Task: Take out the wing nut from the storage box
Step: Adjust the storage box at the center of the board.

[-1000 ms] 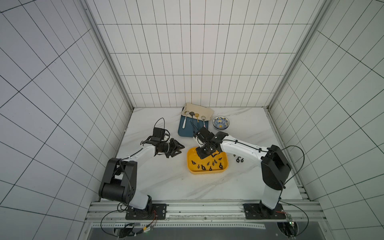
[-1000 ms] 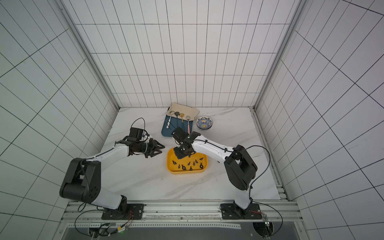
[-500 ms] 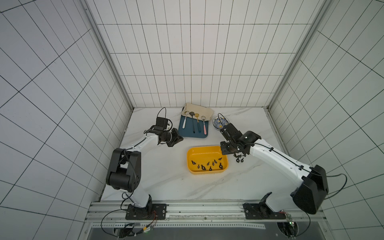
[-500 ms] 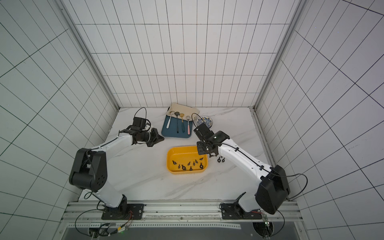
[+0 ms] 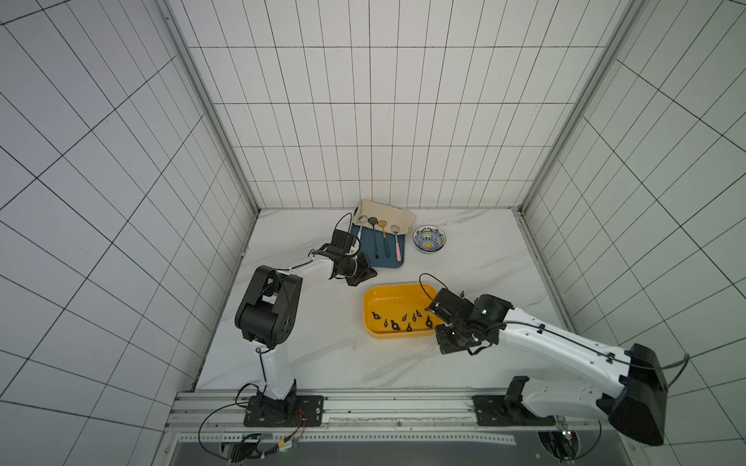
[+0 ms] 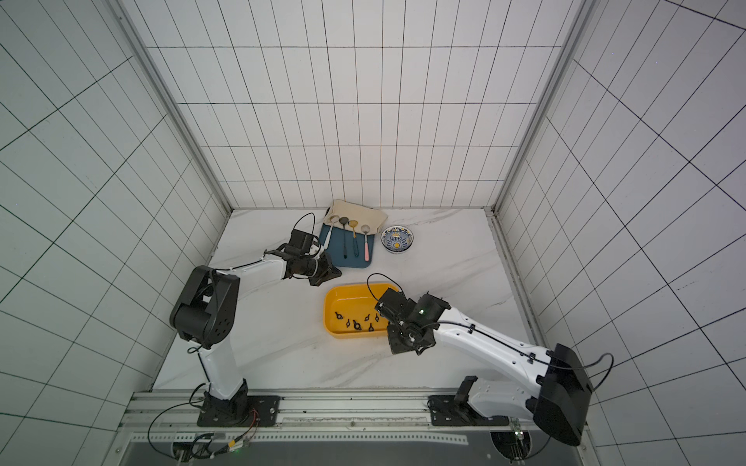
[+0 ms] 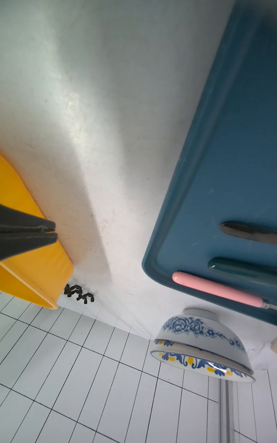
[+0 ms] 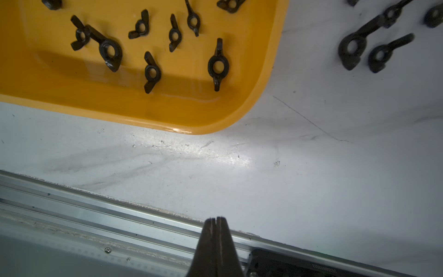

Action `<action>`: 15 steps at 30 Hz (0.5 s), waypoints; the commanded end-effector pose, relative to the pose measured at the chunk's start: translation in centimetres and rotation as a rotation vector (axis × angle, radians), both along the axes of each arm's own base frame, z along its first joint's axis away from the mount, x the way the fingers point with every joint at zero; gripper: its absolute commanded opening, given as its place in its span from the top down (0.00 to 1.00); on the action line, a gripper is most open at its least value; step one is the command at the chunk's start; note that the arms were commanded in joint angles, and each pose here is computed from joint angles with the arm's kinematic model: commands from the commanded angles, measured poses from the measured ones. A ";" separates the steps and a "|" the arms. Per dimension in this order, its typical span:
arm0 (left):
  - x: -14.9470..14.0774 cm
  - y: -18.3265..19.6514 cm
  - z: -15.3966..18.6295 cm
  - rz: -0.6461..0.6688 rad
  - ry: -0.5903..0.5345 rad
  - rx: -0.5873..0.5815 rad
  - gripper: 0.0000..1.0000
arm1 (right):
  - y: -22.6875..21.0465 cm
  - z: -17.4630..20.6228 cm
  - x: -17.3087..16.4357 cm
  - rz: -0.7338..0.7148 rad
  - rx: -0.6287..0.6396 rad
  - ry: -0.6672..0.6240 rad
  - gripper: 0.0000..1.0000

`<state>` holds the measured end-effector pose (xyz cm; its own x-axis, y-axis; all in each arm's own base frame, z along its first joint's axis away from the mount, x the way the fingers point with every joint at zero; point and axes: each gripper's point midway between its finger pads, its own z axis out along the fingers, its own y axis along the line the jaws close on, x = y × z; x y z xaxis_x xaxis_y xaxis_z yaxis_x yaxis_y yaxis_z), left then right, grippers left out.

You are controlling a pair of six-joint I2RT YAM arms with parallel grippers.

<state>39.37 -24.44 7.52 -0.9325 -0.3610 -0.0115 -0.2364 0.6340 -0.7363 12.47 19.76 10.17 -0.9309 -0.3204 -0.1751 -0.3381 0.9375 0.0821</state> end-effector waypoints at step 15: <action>-2.5 -1.8 -1.2 -0.115 -0.032 -0.052 1.00 | 0.9 -4.3 1.6 -0.052 -0.096 0.007 1.00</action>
